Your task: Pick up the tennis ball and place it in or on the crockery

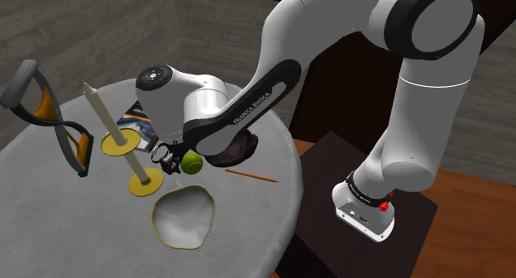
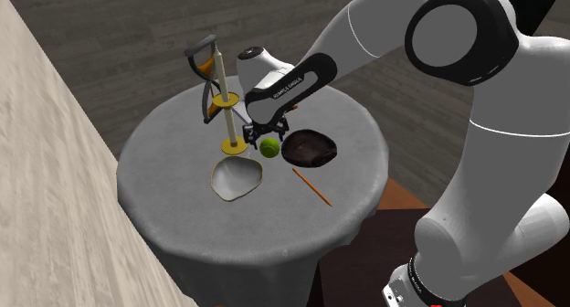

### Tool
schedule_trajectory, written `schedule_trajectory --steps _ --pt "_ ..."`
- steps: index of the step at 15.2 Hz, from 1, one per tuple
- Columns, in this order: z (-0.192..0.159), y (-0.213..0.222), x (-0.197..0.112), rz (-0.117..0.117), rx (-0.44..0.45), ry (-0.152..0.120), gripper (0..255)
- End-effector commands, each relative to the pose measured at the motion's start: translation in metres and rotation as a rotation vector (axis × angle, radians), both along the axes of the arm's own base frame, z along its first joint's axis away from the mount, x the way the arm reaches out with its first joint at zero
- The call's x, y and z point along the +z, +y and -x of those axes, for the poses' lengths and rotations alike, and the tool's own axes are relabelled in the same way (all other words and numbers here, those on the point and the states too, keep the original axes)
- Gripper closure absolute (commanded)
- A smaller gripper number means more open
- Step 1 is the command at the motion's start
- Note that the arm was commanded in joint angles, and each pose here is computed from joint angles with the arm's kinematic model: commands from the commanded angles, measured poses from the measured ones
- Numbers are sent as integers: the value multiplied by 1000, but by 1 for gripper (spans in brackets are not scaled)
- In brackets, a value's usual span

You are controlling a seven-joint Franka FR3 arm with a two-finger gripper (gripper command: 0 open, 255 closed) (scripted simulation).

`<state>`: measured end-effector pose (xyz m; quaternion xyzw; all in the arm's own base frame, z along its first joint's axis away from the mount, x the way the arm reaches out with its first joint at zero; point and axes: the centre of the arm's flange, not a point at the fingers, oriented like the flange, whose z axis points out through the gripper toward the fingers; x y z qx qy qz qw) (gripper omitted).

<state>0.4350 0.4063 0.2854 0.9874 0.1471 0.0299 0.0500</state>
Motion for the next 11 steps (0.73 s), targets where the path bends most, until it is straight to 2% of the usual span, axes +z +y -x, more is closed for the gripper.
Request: schedule_trajectory --steps 1,5,6,11 --pt "0 -1 -2 2 -1 2 0" --pt "0 -1 -2 2 -1 2 0" --pt "1 -1 -2 2 -1 2 255" --pt "1 -1 -1 2 -1 2 255"
